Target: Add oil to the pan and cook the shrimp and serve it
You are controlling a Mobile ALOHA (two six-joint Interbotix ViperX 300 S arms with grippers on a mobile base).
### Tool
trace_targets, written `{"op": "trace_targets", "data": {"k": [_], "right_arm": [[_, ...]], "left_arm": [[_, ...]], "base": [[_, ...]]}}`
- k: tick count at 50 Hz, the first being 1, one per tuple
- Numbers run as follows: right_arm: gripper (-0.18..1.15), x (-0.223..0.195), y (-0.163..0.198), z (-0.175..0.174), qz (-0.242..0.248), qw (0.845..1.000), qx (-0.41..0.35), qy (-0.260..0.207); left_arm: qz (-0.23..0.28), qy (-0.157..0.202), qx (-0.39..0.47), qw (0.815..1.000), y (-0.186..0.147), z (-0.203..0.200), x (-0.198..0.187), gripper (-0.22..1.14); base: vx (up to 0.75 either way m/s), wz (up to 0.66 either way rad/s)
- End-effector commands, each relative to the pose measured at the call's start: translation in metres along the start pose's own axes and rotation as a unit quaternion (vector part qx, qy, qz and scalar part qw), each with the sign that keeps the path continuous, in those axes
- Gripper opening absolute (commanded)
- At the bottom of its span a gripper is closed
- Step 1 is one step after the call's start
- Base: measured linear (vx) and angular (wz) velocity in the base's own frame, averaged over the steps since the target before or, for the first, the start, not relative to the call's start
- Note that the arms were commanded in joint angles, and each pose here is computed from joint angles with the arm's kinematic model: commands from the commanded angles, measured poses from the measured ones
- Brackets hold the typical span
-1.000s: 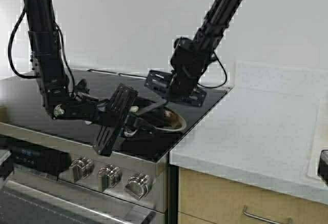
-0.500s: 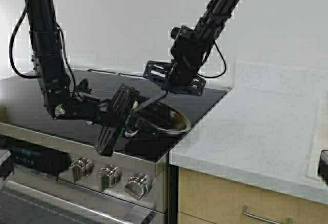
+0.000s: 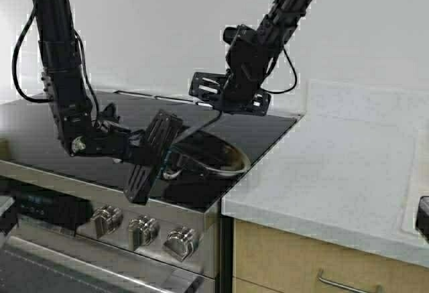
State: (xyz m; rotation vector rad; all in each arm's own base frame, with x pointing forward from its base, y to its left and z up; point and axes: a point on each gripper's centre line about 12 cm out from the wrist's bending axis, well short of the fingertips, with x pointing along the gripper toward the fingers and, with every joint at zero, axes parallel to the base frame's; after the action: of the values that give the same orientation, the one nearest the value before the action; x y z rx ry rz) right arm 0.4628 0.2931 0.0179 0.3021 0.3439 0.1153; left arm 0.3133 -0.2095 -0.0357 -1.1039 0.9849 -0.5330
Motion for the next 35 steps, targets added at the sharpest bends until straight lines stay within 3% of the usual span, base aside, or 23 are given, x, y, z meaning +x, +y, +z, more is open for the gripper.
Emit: {"op": "trace_targets", "data": {"k": [1, 24, 35], "right_arm": [[0.08, -0.002, 0.025, 0.041, 0.025, 0.999, 0.020, -0.033], [0.08, -0.002, 0.036, 0.055, 0.038, 0.998, 0.028, -0.034], [0.08, -0.010, 0.038, 0.066, 0.040, 0.998, -0.014, -0.040]], "left_arm": [[-0.036, -0.008, 0.029, 0.999, -0.028, 0.008, 0.001, 0.03], [-0.044, -0.009, 0.025, 0.999, -0.027, 0.008, 0.002, 0.03], [-0.055, -0.017, 0.004, 0.998, -0.016, 0.005, 0.002, 0.03]], "base": [[0.00, 0.00], [0.00, 0.00], [0.00, 0.00]]}}
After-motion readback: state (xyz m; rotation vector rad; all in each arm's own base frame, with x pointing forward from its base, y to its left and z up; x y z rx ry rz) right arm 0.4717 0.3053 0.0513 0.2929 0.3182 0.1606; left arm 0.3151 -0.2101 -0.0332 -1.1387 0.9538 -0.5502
